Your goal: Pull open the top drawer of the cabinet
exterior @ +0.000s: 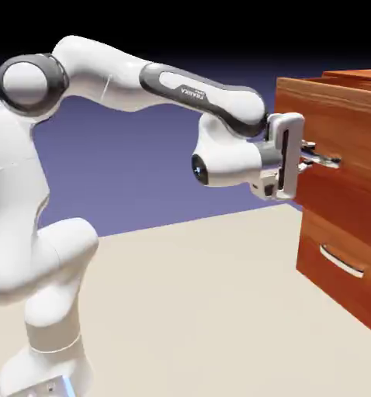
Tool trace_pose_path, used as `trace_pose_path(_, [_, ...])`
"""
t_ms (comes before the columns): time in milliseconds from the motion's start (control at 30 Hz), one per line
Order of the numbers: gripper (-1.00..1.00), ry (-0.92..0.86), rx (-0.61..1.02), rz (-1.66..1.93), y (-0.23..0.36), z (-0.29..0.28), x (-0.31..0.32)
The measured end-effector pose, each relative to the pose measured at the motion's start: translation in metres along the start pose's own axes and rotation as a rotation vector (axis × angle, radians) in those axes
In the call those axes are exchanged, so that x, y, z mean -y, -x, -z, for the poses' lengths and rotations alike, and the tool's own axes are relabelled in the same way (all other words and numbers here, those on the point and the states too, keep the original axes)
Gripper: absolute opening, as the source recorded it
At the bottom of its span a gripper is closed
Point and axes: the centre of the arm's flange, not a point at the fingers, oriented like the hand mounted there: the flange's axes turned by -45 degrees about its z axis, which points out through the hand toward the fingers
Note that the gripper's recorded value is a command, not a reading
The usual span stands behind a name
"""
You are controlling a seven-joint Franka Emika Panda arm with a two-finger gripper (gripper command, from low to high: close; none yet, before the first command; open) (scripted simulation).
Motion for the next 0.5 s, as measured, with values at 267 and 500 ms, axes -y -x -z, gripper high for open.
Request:
trace_pose_path(267, [-1.00, 0.000, 0.000, 0.000, 0.000, 0.031, 0.000])
trace_pose_path(500, [1.00, 0.001, 0.000, 0.000, 0.000, 0.090, 0.000])
